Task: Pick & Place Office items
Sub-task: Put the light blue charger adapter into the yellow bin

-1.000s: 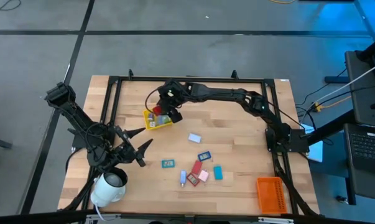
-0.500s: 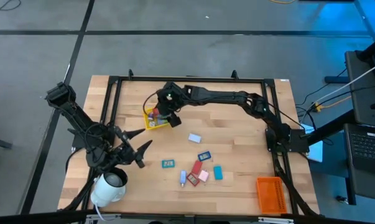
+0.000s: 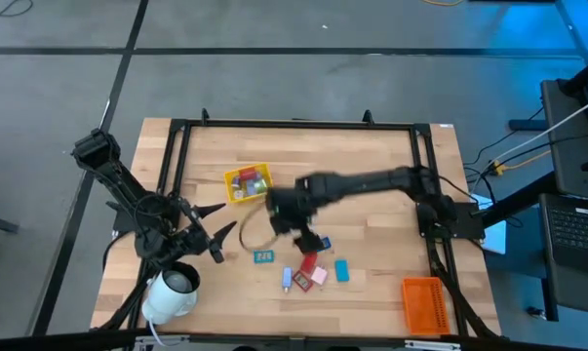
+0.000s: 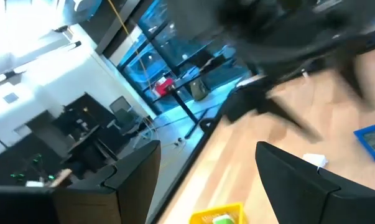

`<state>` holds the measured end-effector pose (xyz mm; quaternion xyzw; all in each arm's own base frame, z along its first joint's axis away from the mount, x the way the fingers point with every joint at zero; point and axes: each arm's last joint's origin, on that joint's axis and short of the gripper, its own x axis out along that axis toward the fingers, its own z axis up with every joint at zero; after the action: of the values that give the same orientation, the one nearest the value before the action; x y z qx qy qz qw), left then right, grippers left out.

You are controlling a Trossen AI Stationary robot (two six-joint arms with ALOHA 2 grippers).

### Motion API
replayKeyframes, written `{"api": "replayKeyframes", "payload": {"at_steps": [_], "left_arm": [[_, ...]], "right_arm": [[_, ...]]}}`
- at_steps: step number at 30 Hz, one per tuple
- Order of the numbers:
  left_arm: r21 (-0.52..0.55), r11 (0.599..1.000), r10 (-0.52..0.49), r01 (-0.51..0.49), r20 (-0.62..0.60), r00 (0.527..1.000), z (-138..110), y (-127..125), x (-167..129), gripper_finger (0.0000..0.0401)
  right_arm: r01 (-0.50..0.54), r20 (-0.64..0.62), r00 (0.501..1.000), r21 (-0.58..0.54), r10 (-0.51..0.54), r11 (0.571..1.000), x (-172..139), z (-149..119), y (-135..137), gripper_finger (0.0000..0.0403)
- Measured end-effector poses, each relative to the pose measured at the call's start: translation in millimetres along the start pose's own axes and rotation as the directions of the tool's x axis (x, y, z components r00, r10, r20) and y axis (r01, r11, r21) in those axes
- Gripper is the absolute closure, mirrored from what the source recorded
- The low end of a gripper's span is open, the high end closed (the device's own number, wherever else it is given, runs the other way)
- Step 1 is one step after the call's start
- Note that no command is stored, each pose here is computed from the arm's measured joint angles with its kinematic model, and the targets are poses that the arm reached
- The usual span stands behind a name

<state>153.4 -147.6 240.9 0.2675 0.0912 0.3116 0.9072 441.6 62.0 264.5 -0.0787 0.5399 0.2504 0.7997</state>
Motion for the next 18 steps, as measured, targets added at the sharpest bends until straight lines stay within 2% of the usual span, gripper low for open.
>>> {"api": "replayKeyframes", "payload": {"at_steps": [3,6,9,13,18], "left_arm": [[-0.042,0.998,-0.043,0.044,0.040,0.998,-2.6,-1.2,-0.1,0.0140],[-0.081,0.990,-0.109,0.118,0.100,0.989,-1.5,-4.8,0.2,0.0140],[-0.052,0.984,-0.161,0.169,0.130,0.978,-5.4,-15.4,2.7,0.0140],[-0.015,0.968,-0.244,0.249,0.160,0.957,-12.9,-36.0,11.2,0.0140],[0.032,0.977,-0.215,0.213,0.126,0.968,-10.5,-51.0,18.4,0.0140]], "right_arm": [[-0.026,-0.033,0.999,-0.008,0.025,1.000,10.5,8.2,38.4,0.0122],[0.034,-0.062,0.997,-0.039,-0.036,0.999,18.9,13.8,71.7,0.0122],[0.107,-0.079,0.991,-0.061,-0.112,0.992,24.6,16.4,97.4,0.0122],[0.195,-0.058,0.977,-0.125,-0.203,0.973,36.7,18.6,117.7,0.0122],[0.241,-0.058,0.960,-0.327,-0.274,0.914,67.7,7.3,117.8,0.0122]]}}
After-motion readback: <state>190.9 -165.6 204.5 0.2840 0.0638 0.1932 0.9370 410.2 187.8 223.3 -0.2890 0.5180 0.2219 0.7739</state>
